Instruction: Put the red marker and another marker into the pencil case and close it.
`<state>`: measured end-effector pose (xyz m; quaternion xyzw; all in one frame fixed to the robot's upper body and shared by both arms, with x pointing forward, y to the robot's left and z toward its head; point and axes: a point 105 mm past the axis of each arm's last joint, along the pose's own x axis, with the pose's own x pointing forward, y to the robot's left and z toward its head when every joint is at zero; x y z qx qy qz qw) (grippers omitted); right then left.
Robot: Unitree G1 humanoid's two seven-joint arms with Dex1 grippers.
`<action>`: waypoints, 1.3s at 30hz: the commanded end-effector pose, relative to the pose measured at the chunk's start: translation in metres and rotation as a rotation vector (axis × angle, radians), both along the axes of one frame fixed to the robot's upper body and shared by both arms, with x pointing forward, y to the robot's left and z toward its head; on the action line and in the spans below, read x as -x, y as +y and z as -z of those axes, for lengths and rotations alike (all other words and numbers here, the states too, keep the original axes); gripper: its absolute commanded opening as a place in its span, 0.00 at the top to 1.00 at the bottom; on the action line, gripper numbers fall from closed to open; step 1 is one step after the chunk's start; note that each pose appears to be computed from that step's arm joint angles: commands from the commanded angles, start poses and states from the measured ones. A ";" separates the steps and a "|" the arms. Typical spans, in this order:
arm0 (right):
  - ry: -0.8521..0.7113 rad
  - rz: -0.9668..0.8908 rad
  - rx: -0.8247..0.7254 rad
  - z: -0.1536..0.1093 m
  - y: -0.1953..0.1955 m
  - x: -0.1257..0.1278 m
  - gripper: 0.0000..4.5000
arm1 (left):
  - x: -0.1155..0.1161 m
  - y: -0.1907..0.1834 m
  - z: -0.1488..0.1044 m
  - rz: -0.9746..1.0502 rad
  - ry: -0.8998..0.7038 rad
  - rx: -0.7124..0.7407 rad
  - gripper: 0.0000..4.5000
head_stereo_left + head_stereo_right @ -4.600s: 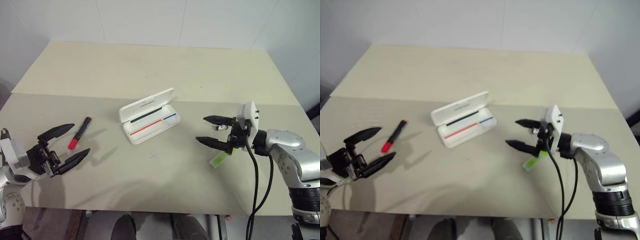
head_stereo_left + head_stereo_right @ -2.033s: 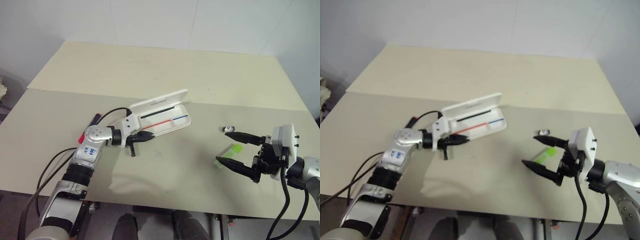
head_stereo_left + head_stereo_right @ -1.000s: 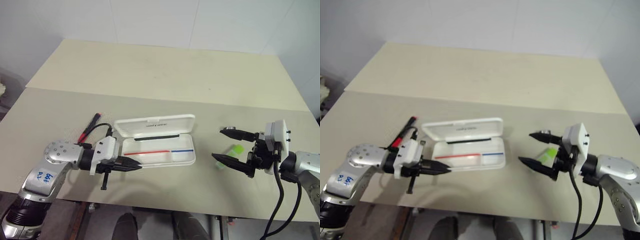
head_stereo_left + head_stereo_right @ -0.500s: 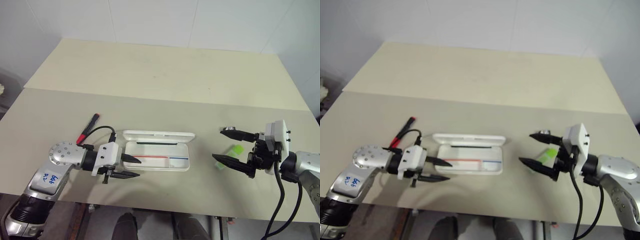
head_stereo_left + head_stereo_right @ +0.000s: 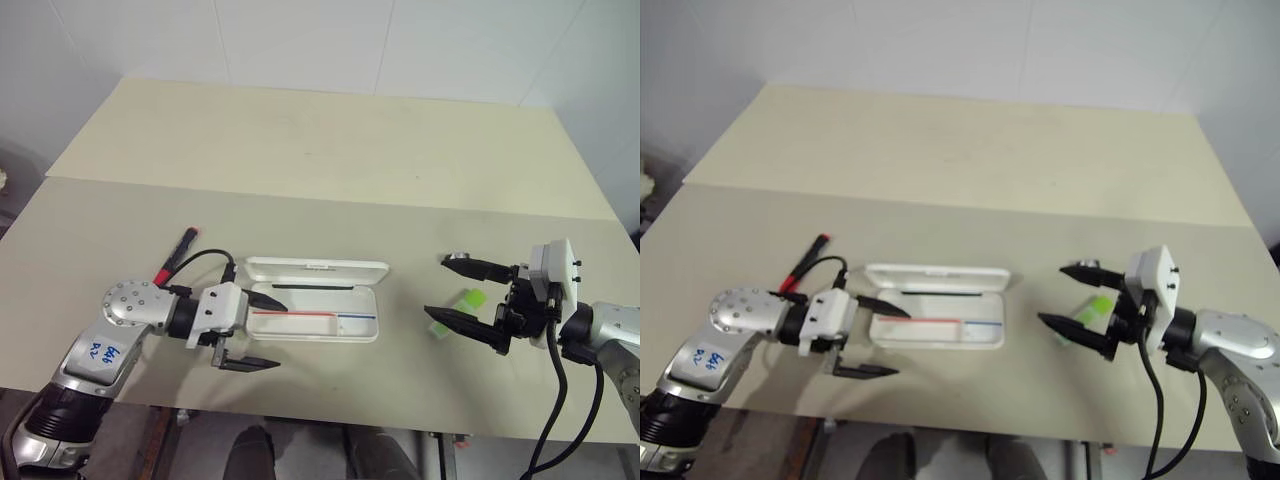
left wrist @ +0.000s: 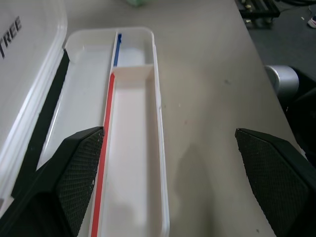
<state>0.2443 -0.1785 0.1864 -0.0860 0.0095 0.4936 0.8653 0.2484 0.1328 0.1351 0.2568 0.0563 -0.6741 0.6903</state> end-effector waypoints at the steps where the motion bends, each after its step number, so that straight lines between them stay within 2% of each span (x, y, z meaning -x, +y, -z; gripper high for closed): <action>1: -0.022 -0.023 0.024 -0.005 0.002 0.002 0.00 | 0.006 -0.008 -0.019 0.017 -0.045 0.078 0.00; 4: -0.001 -0.028 0.037 -0.003 0.001 0.002 0.00 | 0.009 -0.011 -0.033 0.000 -0.054 0.170 0.00; 10: 0.066 -0.075 0.113 0.004 -0.001 0.010 0.00 | 0.017 -0.004 -0.049 -0.061 -0.057 0.228 0.00; 12: 0.099 -0.083 0.169 0.007 -0.001 0.010 0.00 | 0.015 -0.004 -0.062 -0.095 -0.070 0.284 0.00; 17: -0.019 -0.150 0.074 -0.028 0.017 0.007 0.00 | 0.007 0.000 -0.103 -0.180 -0.148 0.407 0.00; 21: -0.044 -0.222 0.014 -0.039 0.021 0.014 0.00 | -0.007 0.022 -0.121 -0.330 -0.241 0.460 0.00; 29: -0.130 -0.347 -0.084 -0.072 0.029 0.024 0.00 | -0.039 0.094 -0.115 -0.800 -0.363 0.418 0.00; 33: -0.166 -0.369 -0.176 -0.078 0.028 0.026 0.00 | -0.051 0.124 -0.092 -1.041 -0.387 0.386 0.00; 39: -0.147 -0.334 -0.225 -0.073 0.021 0.019 0.00 | -0.054 0.137 -0.055 -1.242 -0.363 0.351 0.00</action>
